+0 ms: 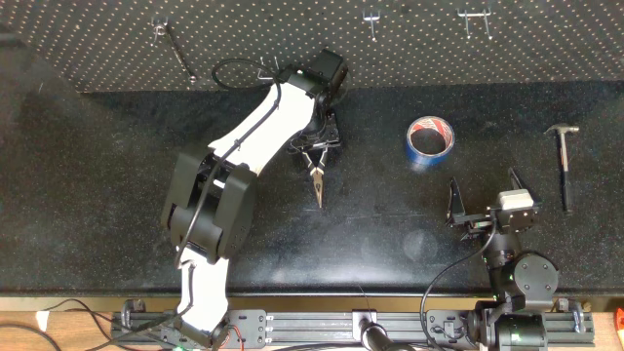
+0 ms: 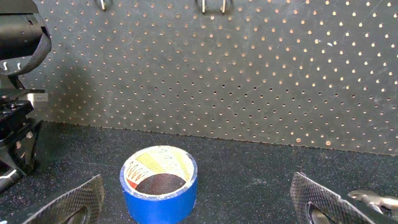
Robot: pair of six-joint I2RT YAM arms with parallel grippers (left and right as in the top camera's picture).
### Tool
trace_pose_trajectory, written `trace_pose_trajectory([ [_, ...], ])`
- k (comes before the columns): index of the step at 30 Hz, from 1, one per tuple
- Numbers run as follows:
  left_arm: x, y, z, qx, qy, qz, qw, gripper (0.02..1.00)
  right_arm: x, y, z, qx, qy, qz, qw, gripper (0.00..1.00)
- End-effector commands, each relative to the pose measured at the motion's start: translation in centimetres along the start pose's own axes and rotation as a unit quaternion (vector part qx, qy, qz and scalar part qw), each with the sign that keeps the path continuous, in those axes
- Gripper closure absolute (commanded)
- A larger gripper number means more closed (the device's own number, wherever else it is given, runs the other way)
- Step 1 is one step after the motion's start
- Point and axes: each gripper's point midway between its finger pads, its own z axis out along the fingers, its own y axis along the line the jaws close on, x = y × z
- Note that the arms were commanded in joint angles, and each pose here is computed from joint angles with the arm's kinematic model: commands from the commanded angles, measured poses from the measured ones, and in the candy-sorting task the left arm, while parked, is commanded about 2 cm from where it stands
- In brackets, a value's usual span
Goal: Place Tools Onto Pegboard
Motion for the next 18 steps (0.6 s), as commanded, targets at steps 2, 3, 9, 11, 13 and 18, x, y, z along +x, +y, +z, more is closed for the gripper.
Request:
trace_pose_trajectory([
  [2, -0.08, 0.02, 0.67, -0.002, 0.008, -0.003, 1.0, 0.373, 0.14, 0.19, 0.0, -0.004, 0.0, -0.005, 1.0, 0.025],
  [3, -0.08, 0.02, 0.67, -0.002, 0.008, -0.003, 1.0, 0.373, 0.14, 0.19, 0.0, -0.004, 0.0, -0.005, 1.0, 0.025],
  [9, -0.08, 0.02, 0.67, -0.002, 0.008, -0.003, 1.0, 0.375, 0.14, 0.19, 0.0, -0.004, 0.0, -0.005, 1.0, 0.027],
  [11, -0.08, 0.02, 0.67, -0.002, 0.008, -0.003, 1.0, 0.378, 0.14, 0.19, 0.0, -0.004, 0.0, -0.005, 1.0, 0.025],
  [13, -0.07, 0.02, 0.67, -0.002, 0.008, -0.003, 1.0, 0.378, 0.14, 0.19, 0.0, -0.004, 0.0, -0.005, 1.0, 0.025],
  [18, -0.08, 0.02, 0.67, -0.002, 0.008, -0.003, 1.0, 0.439, 0.14, 0.19, 0.0, -0.004, 0.0, -0.005, 1.0, 0.025],
])
